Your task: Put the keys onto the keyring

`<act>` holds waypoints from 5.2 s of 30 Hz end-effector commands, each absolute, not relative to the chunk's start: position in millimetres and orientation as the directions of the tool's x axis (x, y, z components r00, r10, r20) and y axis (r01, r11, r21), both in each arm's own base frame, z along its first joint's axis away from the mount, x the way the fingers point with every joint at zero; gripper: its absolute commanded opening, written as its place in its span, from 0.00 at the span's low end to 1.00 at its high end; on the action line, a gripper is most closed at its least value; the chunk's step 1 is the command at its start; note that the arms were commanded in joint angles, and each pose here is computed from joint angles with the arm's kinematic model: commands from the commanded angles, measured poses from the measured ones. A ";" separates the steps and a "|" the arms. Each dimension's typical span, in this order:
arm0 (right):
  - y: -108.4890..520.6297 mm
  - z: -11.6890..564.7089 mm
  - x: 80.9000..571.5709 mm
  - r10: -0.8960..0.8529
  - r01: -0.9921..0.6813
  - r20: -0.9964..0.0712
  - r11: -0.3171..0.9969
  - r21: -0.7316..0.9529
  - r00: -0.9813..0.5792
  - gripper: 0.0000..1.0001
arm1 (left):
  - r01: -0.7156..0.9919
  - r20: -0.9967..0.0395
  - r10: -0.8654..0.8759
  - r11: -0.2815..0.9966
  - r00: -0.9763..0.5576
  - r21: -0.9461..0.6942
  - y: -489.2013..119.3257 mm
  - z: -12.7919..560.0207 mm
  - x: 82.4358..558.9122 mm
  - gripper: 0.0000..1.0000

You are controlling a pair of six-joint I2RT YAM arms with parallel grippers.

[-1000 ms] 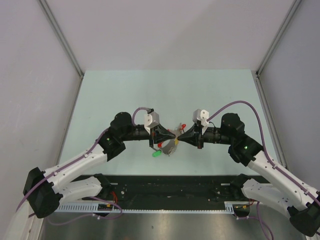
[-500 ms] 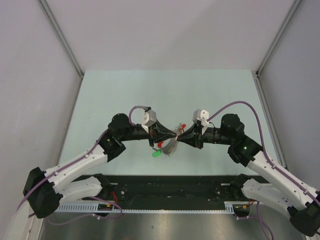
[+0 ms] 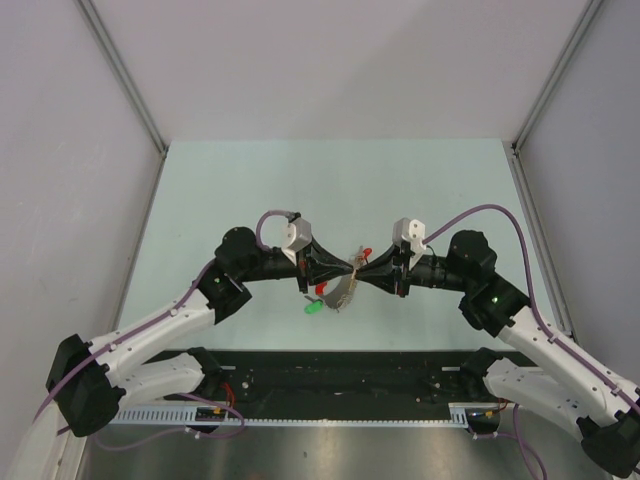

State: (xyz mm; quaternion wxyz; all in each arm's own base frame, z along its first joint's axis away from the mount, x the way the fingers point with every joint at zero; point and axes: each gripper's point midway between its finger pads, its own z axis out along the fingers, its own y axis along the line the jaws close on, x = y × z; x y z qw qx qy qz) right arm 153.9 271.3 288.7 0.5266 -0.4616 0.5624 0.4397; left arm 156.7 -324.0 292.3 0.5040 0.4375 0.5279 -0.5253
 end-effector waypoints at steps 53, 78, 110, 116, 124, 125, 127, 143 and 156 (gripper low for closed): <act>223.6 254.3 212.9 -0.137 -0.784 -0.983 0.620 0.012 -0.124 0.00 | 0.759 -0.722 0.491 0.647 -0.487 -0.072 -282.8 89.2 233.2 0.64; 158.1 276.0 237.8 -0.003 -0.492 -0.998 0.870 0.029 -0.064 0.00 | 0.977 -0.445 0.894 0.141 -0.055 0.162 -314.1 62.3 188.7 0.57; 160.0 273.0 240.7 -0.003 -0.514 -0.997 0.857 0.037 -0.077 0.00 | 0.939 -0.521 0.793 0.340 -0.316 -0.050 -296.5 81.3 178.4 0.53; 160.1 271.5 240.8 -0.006 -0.514 -0.997 0.857 0.036 -0.080 0.00 | 0.934 -0.544 0.776 0.354 -0.320 -0.045 -304.7 81.7 197.4 0.50; 159.9 272.0 239.3 -0.006 -0.518 -0.997 0.855 0.037 -0.080 0.00 | 0.922 -0.512 0.778 0.379 -0.365 -0.082 -307.0 62.3 203.1 0.39; 160.6 271.2 239.3 -0.007 -0.520 -0.997 0.853 0.037 -0.082 0.00 | 0.922 -0.505 0.781 0.379 -0.367 -0.084 -307.0 59.6 203.1 0.39; 160.7 271.5 239.4 -0.007 -0.520 -0.997 0.853 0.037 -0.082 0.00 | 0.921 -0.501 0.782 0.379 -0.371 -0.090 -306.8 57.3 201.9 0.38; 164.1 269.0 239.4 -0.013 -0.533 -0.996 0.845 0.037 -0.090 0.00 | 0.901 -0.412 0.807 0.423 -0.423 -0.096 -293.9 27.3 196.7 0.32; 163.4 271.1 238.0 -0.008 -0.535 -0.996 0.844 0.038 -0.084 0.00 | 0.885 -0.611 0.693 0.464 -0.382 -0.026 -304.9 91.5 218.1 0.01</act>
